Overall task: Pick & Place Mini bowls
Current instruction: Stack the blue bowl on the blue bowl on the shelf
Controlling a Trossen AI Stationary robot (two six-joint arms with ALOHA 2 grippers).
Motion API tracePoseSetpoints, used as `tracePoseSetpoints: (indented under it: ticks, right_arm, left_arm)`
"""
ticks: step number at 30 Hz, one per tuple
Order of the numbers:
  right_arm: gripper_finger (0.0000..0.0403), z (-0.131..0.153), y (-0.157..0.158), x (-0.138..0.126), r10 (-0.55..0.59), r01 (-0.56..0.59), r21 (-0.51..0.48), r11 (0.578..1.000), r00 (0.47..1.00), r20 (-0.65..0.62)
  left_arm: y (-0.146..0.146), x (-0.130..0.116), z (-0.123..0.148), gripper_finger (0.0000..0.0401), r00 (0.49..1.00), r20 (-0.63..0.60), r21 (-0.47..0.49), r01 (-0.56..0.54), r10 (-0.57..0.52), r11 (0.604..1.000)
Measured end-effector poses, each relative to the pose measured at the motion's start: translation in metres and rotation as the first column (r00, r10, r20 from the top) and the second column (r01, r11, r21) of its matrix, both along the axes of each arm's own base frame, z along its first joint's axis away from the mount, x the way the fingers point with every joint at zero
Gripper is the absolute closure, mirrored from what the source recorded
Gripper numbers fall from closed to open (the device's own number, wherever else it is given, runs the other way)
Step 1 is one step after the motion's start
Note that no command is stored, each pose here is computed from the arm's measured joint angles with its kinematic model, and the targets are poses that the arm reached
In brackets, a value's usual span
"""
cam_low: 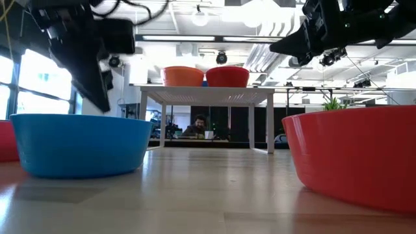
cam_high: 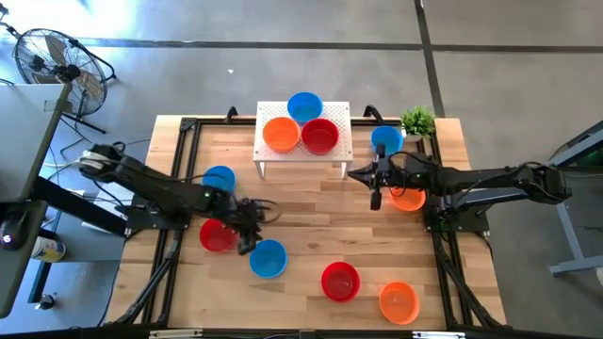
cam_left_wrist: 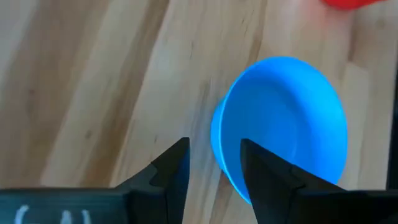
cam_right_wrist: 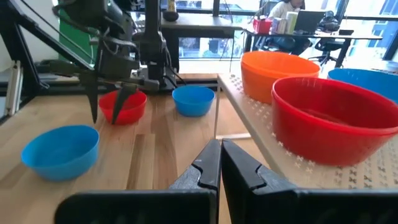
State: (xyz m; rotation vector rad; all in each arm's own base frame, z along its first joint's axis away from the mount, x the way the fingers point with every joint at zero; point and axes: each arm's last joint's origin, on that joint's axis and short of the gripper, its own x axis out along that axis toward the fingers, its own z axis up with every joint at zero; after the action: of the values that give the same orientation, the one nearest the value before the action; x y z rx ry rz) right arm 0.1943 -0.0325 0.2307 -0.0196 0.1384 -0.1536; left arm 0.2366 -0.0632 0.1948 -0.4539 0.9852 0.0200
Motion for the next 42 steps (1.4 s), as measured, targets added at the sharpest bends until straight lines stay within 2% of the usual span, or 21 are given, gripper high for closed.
tracePoseSetpoints:
  ticks: [4, 10, 13, 16, 18, 23, 30, 35, 39, 42]
  right_arm:
    - [0.0401, -0.005, 0.000, -0.001, 0.000, 0.000, 0.001, 1.000, 1.000, -0.018]
    - [0.0401, -0.005, 0.000, -0.001, 0.009, -0.009, -0.011, 1.000, 1.000, -0.018]
    - [0.0401, -0.005, 0.001, -0.001, 0.023, -0.023, -0.015, 1.000, 1.000, -0.018]
    - [0.0401, -0.005, 0.001, -0.001, 0.026, -0.026, -0.015, 1.000, 1.000, -0.017]
    - [0.0401, -0.005, 0.001, -0.001, 0.027, -0.027, -0.019, 0.999, 0.999, -0.017]
    - [0.0402, -0.005, 0.001, -0.001, 0.028, -0.028, -0.027, 0.999, 0.999, -0.019]
    - [0.0402, -0.005, 0.001, -0.001, 0.028, -0.029, -0.029, 0.999, 0.999, -0.025]
    - [0.0402, -0.006, 0.001, -0.001, 0.028, -0.029, -0.031, 0.999, 0.999, -0.028]
    - [0.0403, -0.006, 0.001, -0.001, 0.029, -0.030, -0.038, 0.999, 0.999, -0.032]
    - [0.0403, -0.006, 0.001, -0.001, 0.029, -0.030, -0.039, 0.999, 0.999, -0.032]
  left_arm:
    - [-0.005, 0.015, -0.009, 0.0261, 0.999, -0.052, -0.017, 0.013, -0.014, 1.000]
    - [-0.008, 0.025, -0.021, 0.0272, 0.992, -0.129, -0.012, 0.005, -0.006, 1.000]
    - [-0.008, 0.028, -0.026, 0.0306, 0.987, -0.160, 0.008, 0.009, -0.008, 1.000]
    - [-0.007, 0.031, -0.019, 0.0367, 0.986, -0.165, 0.074, 0.024, -0.011, 0.997]
    - [-0.001, 0.032, -0.014, 0.0391, 0.982, -0.189, 0.125, 0.012, 0.012, 0.992]
    - [0.027, 0.032, -0.005, 0.0396, 0.964, -0.246, 0.238, -0.038, 0.099, 0.970]
    - [0.082, 0.033, -0.005, 0.0398, 0.931, -0.239, 0.345, -0.185, 0.277, 0.920]
    - [0.103, 0.031, -0.005, 0.0398, 0.924, -0.247, 0.316, -0.208, 0.292, 0.926]
    - [0.104, 0.031, -0.005, 0.0394, 0.924, -0.250, 0.308, -0.207, 0.289, 0.929]
    - [0.104, 0.030, -0.005, 0.0372, 0.926, -0.270, 0.298, -0.179, 0.262, 0.938]
